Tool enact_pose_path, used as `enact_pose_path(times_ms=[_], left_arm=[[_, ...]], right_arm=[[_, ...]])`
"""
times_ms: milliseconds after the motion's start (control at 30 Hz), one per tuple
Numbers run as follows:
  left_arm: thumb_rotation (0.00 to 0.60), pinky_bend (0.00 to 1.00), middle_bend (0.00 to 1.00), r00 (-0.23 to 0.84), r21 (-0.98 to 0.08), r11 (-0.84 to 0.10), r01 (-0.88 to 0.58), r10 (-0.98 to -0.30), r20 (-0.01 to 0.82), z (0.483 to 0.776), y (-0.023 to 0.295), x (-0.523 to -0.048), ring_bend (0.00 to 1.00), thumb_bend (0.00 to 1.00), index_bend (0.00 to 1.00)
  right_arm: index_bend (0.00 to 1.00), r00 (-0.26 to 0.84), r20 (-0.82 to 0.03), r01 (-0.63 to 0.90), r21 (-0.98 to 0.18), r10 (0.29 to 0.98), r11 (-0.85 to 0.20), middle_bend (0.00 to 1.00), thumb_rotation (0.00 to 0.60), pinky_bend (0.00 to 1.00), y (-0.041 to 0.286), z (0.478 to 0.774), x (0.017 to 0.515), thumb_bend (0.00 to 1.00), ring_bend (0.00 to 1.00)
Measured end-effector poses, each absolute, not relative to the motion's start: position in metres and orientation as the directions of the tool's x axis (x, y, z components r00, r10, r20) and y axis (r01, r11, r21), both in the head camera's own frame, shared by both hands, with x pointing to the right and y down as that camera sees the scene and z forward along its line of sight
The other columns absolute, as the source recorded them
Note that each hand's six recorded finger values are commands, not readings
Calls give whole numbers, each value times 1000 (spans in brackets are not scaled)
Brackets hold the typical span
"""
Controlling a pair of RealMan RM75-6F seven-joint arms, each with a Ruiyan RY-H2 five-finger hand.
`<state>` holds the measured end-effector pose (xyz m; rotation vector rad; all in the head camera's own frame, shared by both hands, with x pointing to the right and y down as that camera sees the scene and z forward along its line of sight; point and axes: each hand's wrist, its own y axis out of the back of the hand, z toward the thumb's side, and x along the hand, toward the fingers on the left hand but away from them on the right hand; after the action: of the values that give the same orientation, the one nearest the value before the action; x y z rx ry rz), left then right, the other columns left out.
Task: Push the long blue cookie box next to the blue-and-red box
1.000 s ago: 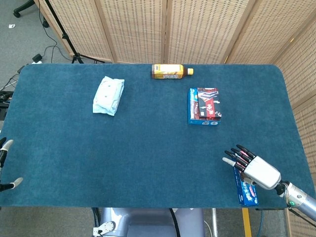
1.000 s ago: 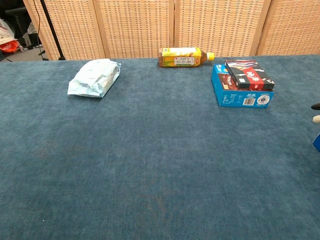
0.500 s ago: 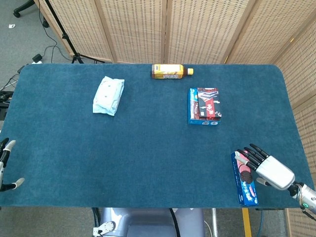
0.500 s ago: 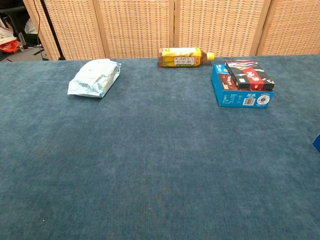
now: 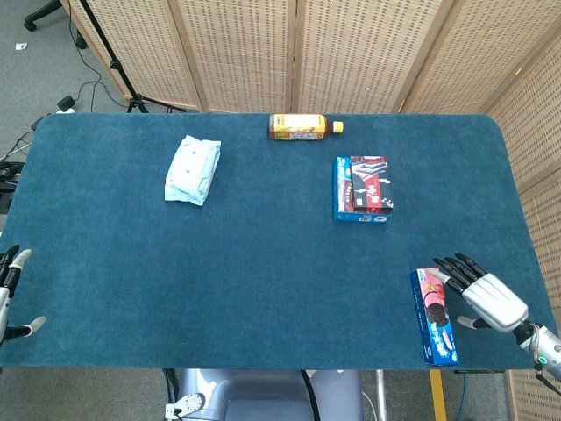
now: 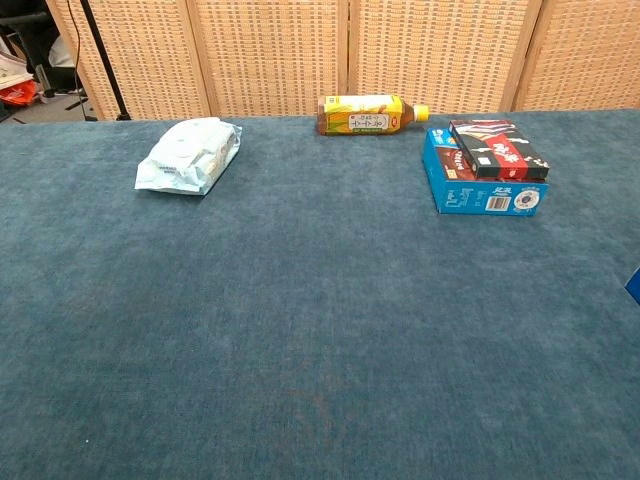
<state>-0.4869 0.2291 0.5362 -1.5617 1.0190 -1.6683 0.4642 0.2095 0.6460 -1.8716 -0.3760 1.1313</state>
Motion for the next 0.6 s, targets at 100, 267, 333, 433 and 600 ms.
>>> enact_pose_path(times_ms=[100,267,333,433,600], left_arm=[[600,0,0,-102,-862,-502,-62,-856,506,536,229,-487,0,0,0],[600,0,0,-102,-862,-503,-63,-856,506,536,229,-487,0,0,0],[600,0,0,-101,-862,-503,-62,-856,507,537,229,-487,0,0,0],[600,0,0,-99,-859,-508,-60,-854,511,538,229,-487,0,0,0],[600,0,0,-99,-860,-507,-62,-854,511,538,229,-487,0,0,0]], right_arm=[[0,534,-553,-146,-805,639,-575,0,600,8,208,651,460,0,0],[0,554,-524,-95,-812,647,-576,0,600,8,207,653,450,0,0],[0,571,-502,-65,-816,650,-574,0,600,8,206,654,442,0,0],[0,600,-459,-7,-822,655,-569,0,600,8,203,656,425,0,0],[0,616,-422,41,-825,664,-563,0,600,8,192,665,403,0,0]])
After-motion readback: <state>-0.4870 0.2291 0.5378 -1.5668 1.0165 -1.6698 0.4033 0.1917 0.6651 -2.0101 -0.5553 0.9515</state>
